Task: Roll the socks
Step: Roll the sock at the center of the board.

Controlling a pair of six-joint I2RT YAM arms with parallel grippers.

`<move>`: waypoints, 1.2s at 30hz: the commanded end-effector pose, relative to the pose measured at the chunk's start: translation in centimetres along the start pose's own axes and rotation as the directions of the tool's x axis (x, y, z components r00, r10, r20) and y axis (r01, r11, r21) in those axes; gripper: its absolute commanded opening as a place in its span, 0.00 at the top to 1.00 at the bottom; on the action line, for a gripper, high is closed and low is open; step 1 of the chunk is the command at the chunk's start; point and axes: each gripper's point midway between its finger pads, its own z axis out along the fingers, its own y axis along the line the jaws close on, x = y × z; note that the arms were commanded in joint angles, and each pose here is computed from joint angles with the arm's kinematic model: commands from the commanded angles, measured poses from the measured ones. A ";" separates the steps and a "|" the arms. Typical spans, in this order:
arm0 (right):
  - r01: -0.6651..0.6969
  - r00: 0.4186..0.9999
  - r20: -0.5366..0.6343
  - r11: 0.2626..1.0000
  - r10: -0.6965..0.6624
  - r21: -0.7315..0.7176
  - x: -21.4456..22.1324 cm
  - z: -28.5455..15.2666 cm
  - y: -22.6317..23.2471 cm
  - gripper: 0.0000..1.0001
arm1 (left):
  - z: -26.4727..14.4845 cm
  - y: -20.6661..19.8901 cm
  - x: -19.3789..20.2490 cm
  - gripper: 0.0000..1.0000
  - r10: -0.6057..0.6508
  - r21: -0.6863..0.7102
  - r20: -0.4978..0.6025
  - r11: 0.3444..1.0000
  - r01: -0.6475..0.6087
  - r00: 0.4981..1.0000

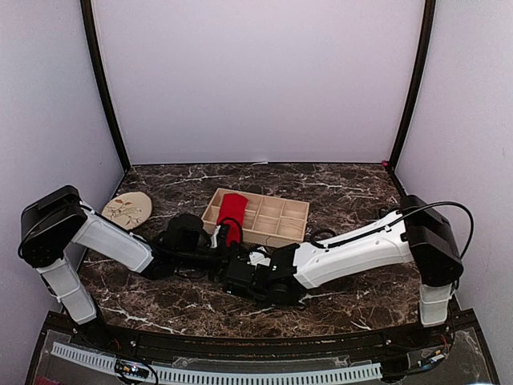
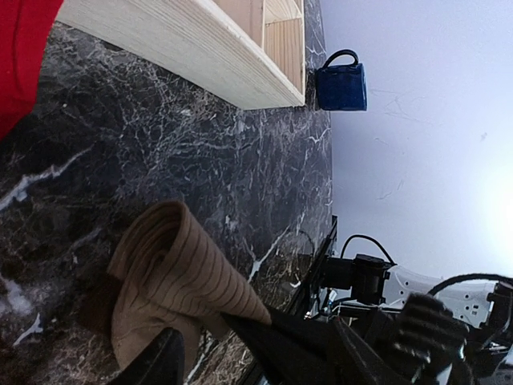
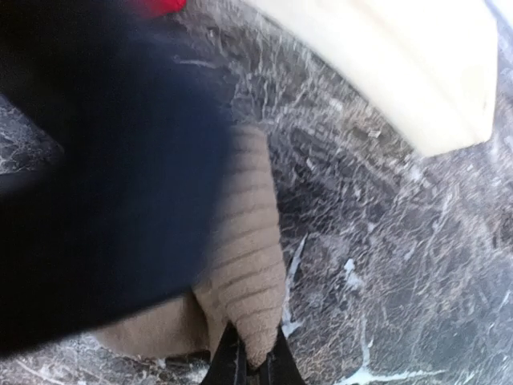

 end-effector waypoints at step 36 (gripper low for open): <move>0.113 0.972 0.204 0.993 -0.117 0.027 -1.0 -2.6 3.3 1.00 | 3.8 -0.7 0.9 0.39 -0.191 -0.151 -0.195 0.975 0.163 0.962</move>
